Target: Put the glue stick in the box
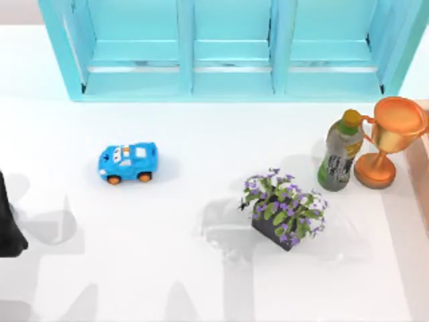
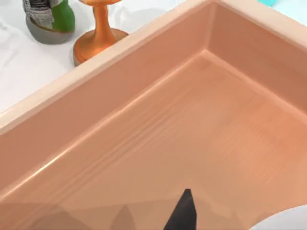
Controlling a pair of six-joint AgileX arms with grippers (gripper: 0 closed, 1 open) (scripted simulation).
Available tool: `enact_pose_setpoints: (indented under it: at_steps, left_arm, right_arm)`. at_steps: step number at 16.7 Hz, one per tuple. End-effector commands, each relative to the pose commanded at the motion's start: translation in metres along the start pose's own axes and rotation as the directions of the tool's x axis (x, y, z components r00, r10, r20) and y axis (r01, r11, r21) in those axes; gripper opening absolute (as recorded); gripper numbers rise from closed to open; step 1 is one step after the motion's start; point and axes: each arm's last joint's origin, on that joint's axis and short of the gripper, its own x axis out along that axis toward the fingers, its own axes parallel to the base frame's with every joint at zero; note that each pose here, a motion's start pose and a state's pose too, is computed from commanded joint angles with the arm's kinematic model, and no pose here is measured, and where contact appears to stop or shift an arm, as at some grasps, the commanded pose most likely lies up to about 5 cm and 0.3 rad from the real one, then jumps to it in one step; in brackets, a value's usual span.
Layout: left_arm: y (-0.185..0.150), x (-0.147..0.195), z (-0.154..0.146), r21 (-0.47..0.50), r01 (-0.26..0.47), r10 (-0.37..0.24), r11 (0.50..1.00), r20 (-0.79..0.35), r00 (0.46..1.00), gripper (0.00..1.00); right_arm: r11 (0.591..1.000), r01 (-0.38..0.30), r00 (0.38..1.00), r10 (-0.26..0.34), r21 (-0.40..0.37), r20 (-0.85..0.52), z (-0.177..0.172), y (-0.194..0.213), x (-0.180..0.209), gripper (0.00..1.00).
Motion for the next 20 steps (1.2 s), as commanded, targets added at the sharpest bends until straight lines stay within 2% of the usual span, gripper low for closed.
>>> enact_pose_setpoints:
  at_steps: [10,20]
  left_arm:
    - [0.0,0.0,0.0,0.0,0.0,0.0,1.0,0.0,1.0,1.0]
    - [0.0,0.0,0.0,0.0,0.0,0.0,1.0,0.0,1.0,1.0]
  right_arm:
    - [1.0,0.001,1.0,-0.001,0.005,0.012,-0.003,0.004,0.002,0.0]
    - [0.999,-0.015,1.0,0.015,0.03,0.015,-0.019,0.007,0.054,0.0]
